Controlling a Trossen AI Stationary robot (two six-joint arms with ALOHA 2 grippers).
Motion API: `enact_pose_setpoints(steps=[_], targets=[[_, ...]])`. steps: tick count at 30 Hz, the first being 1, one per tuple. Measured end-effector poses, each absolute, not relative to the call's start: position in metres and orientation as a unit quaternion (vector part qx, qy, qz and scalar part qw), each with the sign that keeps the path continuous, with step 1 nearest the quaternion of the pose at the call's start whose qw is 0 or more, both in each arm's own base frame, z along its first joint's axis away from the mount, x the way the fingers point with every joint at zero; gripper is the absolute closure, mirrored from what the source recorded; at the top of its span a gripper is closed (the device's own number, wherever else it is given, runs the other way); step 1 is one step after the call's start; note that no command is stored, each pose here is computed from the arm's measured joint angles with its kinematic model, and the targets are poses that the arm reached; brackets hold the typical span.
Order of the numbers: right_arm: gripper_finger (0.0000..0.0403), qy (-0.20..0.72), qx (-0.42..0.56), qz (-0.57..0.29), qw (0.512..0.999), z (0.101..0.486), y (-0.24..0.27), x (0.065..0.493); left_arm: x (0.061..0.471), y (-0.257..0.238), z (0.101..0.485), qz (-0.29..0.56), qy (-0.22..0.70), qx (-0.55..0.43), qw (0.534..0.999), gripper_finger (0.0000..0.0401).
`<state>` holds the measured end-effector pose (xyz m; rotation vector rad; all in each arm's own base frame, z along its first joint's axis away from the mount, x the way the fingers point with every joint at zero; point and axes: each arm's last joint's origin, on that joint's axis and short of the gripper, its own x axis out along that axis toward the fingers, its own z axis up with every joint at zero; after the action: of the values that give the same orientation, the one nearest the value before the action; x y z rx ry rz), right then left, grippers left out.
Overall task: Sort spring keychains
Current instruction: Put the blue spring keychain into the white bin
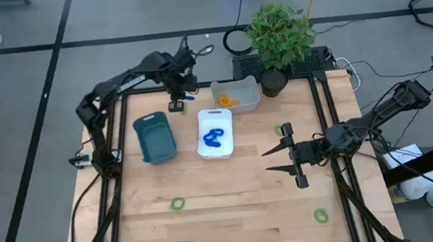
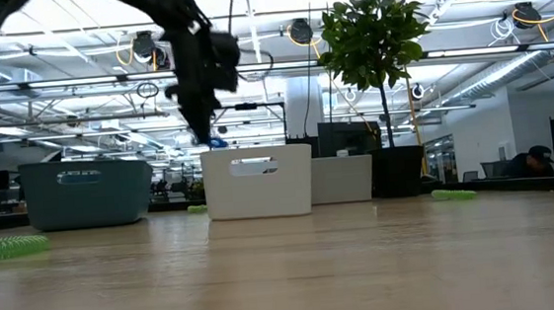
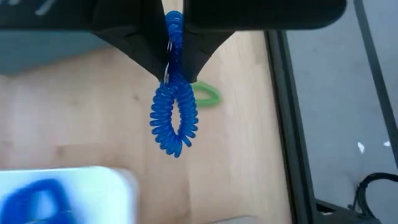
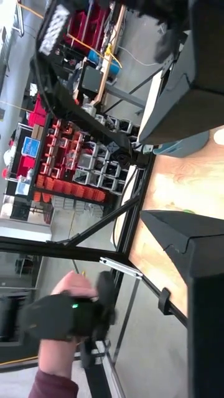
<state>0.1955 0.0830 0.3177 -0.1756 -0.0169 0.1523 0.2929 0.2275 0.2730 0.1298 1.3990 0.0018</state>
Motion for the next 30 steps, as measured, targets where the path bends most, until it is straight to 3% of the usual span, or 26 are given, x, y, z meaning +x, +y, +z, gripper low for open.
enact_pose_setpoints(steps=[14, 30], targets=[[0.0232, -0.016, -0.085, 0.075, 0.993, 0.319, 0.083, 0.195, 0.263, 0.149, 0.349, 0.016, 0.612, 0.051, 0.789, 0.0386], [0.0232, -0.040, -0.075, 0.074, 0.994, 0.324, 0.083, 0.195, 0.285, 0.104, 0.355, 0.021, 0.592, 0.088, 0.801, 0.0387]])
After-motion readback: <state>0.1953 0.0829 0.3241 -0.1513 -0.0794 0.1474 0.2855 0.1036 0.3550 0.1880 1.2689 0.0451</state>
